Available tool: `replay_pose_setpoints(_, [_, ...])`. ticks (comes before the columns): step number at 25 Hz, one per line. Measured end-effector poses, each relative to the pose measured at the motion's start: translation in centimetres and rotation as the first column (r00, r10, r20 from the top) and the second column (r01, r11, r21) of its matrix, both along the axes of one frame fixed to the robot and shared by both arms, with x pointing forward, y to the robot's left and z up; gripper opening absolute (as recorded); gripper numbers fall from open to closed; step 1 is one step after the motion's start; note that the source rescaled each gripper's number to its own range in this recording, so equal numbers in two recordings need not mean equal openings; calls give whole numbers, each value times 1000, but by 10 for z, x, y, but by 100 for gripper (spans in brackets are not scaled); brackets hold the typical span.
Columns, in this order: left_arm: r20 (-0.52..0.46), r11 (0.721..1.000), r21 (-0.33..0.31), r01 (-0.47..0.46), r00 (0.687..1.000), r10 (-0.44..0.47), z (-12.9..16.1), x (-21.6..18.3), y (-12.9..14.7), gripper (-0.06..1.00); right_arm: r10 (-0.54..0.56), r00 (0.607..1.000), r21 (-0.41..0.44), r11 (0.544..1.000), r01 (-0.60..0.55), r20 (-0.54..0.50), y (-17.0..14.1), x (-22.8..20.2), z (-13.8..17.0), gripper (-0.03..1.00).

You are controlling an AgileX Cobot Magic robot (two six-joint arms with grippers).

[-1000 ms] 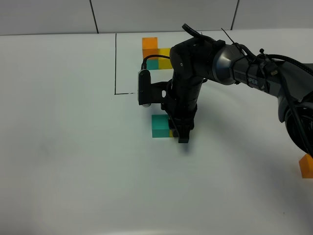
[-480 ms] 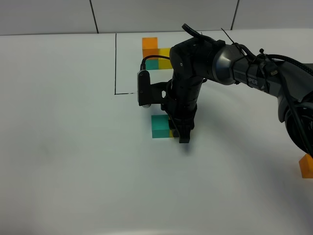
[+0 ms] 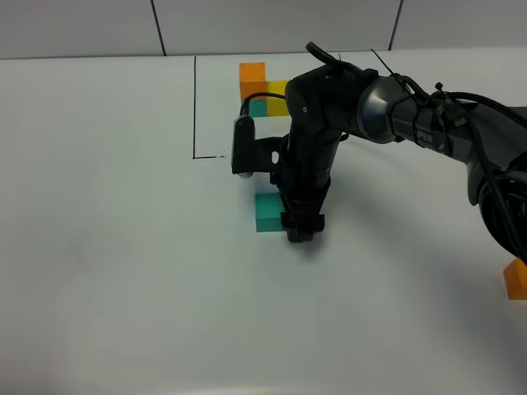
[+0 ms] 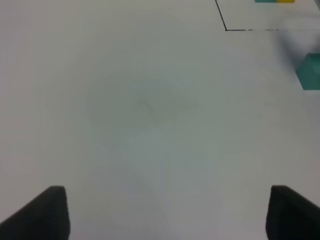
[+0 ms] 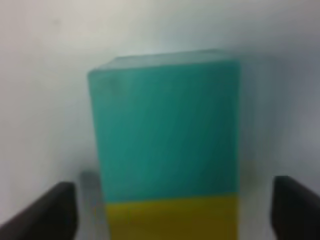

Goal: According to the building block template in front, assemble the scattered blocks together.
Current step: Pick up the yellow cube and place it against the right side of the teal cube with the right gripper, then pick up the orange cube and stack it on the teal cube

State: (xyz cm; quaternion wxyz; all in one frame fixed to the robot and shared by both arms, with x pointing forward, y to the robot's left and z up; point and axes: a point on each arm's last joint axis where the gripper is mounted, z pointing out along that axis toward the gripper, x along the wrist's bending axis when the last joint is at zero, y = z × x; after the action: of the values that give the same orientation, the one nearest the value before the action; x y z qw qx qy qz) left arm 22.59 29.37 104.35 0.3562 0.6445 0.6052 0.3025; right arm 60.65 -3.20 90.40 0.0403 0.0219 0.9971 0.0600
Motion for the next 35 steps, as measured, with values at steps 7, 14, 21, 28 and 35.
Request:
replay_pose_setpoints(7, [0, 1000, 0, 0, 1000, 0, 0, 0, 0, 82, -240, 968, -11, 970, 241, 76, -34, 3, 39, 99])
replay_pose_setpoints(14, [0, 1000, 0, 0, 1000, 0, 0, 0, 0, 82, -636, 769, 47, 772, 634, 65, -126, -28, 47, 100])
replay_pose_setpoints(21, [0, 1000, 0, 0, 1000, 0, 0, 0, 0, 82, -961, 277, 108, 275, 955, 2, -224, -70, 61, 100])
replay_pose_setpoints(28, [0, 1000, 0, 0, 1000, 0, 0, 0, 0, 82, -998, 0, 82, -5, 997, -63, -271, -111, 35, 98])
replay_pose_setpoints(35, [0, 1000, 0, 0, 1000, 0, 0, 0, 0, 82, -994, -50, 104, -60, 993, -95, -284, -116, 26, 94])
